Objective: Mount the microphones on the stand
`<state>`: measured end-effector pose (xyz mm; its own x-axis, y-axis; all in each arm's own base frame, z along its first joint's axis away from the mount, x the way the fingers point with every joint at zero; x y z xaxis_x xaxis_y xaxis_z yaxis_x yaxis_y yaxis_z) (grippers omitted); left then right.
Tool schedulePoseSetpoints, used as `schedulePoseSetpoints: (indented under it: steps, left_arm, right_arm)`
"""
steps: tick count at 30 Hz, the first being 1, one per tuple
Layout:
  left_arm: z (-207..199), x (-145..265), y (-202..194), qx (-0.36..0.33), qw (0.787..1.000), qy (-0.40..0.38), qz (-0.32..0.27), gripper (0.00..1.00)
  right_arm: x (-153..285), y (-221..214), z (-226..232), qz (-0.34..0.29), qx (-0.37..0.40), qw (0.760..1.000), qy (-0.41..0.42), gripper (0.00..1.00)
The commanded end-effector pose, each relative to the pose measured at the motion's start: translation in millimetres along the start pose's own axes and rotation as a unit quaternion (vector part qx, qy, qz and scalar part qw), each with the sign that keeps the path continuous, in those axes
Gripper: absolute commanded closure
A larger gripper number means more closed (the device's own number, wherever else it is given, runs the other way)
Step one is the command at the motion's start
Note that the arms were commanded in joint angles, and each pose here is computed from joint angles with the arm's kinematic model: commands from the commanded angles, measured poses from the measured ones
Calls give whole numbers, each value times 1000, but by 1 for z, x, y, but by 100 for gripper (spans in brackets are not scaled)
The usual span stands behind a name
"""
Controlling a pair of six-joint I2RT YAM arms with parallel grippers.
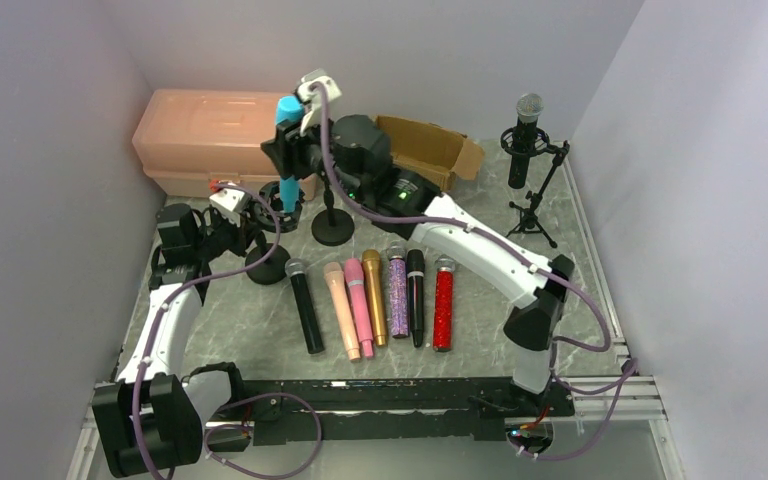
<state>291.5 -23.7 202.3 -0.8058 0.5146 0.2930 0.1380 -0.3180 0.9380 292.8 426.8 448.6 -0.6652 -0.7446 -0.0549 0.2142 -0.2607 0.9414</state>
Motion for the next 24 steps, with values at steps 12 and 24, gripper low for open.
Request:
schedulePoseSetpoints:
  steps: [12,24]
  left_arm:
    - [-13,1,-8,0,1000,-30,-4,99]
    - [-12,-1,-10,7,1000,-29,1,99]
  right_arm:
    - [-24,-7,6,-17,50,998,-26,100]
    - [-34,-29,-1,-7,48,998,-34,100]
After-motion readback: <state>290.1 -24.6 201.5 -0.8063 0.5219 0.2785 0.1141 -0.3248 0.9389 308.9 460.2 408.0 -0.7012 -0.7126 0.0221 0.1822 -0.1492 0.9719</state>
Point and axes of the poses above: each gripper's point midway between its finger pads, its own x axis back along the fingers, its own z axis along the line the jaws close on, y = z × x, the point moved 5 cm from there along x, back along the fingers, and after that the axes turned 9 degrees about -x, right-handed, at the moved point
